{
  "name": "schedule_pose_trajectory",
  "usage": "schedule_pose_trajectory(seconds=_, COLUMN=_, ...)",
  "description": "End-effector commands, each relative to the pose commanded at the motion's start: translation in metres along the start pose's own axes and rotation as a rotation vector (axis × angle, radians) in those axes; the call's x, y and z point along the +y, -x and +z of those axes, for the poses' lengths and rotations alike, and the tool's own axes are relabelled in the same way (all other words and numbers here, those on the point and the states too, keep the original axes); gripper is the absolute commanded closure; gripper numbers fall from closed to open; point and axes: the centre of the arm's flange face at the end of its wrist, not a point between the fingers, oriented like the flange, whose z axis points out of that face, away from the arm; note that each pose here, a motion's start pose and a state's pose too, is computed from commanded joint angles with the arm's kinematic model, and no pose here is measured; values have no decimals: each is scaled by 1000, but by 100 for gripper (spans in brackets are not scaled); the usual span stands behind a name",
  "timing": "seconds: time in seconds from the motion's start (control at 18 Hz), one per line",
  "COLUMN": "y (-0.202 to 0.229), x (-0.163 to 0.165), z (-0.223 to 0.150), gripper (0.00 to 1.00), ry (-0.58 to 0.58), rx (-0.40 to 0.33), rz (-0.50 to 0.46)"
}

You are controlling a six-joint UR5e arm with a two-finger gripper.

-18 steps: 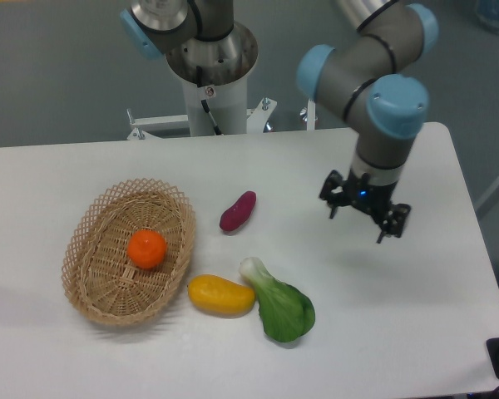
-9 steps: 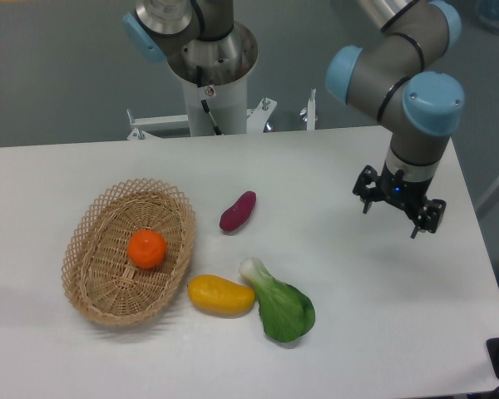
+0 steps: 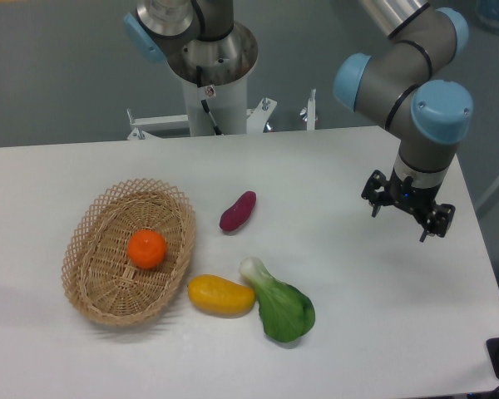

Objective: Place the orange in the basket

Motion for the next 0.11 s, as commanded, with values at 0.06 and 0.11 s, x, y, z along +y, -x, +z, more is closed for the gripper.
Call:
schedule_pose_trajectory(seconds=0.06, y=0, x=0, z=0, gripper=0, ry=0, rx=0, rz=0)
schedule_pose_trajectory(seconds=0.11, y=0, x=0, z=0, gripper=0, ry=0, rx=0, rz=0)
